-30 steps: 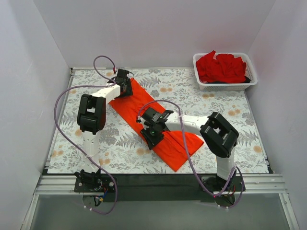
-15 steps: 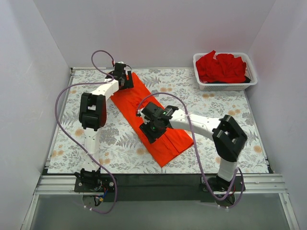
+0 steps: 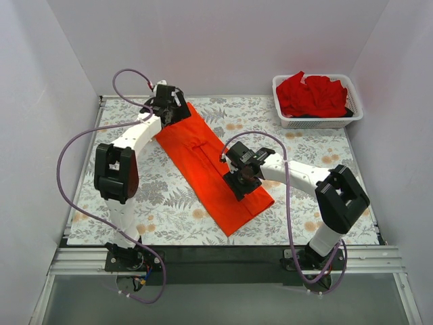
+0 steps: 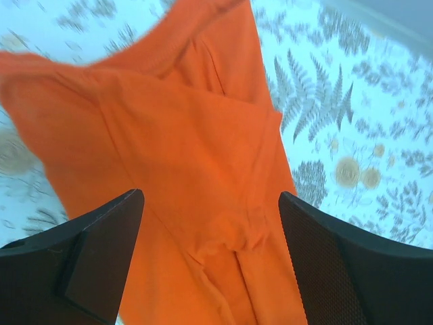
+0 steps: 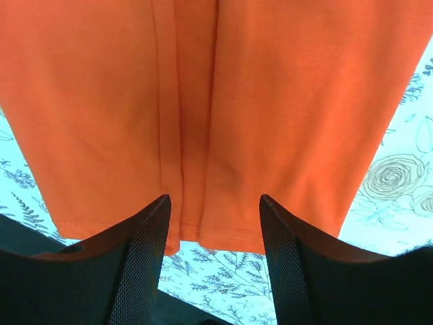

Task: Fold and stack the t-shirts
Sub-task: Fold the tshirt

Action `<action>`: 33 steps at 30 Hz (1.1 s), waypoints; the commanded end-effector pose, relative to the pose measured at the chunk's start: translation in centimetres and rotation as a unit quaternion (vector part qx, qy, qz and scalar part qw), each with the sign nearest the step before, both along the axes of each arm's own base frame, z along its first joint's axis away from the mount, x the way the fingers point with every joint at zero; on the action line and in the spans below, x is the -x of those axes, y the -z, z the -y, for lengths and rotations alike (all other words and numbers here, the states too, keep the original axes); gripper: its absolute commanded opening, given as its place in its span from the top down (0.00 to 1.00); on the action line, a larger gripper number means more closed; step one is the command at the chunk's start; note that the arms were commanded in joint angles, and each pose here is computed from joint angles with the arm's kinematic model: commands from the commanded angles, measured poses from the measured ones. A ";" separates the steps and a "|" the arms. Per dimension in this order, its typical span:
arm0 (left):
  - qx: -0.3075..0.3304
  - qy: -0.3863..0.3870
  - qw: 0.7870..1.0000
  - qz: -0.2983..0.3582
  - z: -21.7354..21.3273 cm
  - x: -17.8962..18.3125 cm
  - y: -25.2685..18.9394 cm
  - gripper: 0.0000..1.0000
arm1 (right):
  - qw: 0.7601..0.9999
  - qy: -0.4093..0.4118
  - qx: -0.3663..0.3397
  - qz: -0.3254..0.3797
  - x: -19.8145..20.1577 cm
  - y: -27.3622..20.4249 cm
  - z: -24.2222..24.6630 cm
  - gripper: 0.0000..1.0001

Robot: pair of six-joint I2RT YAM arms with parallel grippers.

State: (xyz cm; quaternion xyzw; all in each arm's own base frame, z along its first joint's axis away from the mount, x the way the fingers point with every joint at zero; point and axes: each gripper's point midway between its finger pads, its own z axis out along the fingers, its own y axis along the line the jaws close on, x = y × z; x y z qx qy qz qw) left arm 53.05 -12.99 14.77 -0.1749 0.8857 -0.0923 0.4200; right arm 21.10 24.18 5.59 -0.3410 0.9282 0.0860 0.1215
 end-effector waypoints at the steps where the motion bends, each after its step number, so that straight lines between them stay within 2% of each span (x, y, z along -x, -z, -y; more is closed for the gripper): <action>1: 0.014 0.025 0.997 -0.068 2.7 3.2 4.6 0.20 | 1.000 -0.019 -0.020 -0.008 0.2 -0.2 -1.0 0.37; 5: 0.011 0.027 0.995 -0.100 3.1 4.0 7.7 0.21 | 0.999 -0.024 -0.020 -0.027 0.7 0.9 -1.1 0.37; 14: -0.002 0.046 0.989 -0.138 3.8 3.3 11.6 0.23 | 0.996 -0.036 -0.025 -0.078 2.7 3.2 -1.2 0.37; 18: -0.014 0.072 0.986 -0.147 4.2 2.7 13.2 0.22 | 0.989 -0.049 -0.057 -0.128 4.4 3.6 -2.4 0.37; 22: -0.042 0.114 0.983 -0.135 4.7 0.5 14.2 0.22 | 0.983 -0.066 -0.071 -0.158 5.8 4.0 -4.3 0.37; 23: -0.047 0.123 0.980 -0.149 4.9 0.6 15.5 0.22 | 0.981 -0.067 -0.077 -0.167 6.1 3.8 -4.7 0.37; 27: -0.047 0.162 0.975 -0.143 6.8 -0.7 16.4 0.21 | 0.979 -0.063 -0.085 -0.174 5.9 3.9 -6.2 0.37; 28: -0.043 0.168 0.976 -0.128 7.6 -1.6 15.4 0.21 | 0.980 -0.062 -0.082 -0.169 5.6 4.0 -6.2 0.37; 33: -0.036 0.170 0.979 -0.105 8.8 -4.1 15.6 0.20 | 0.986 -0.047 -0.070 -0.145 3.5 4.5 -6.7 0.36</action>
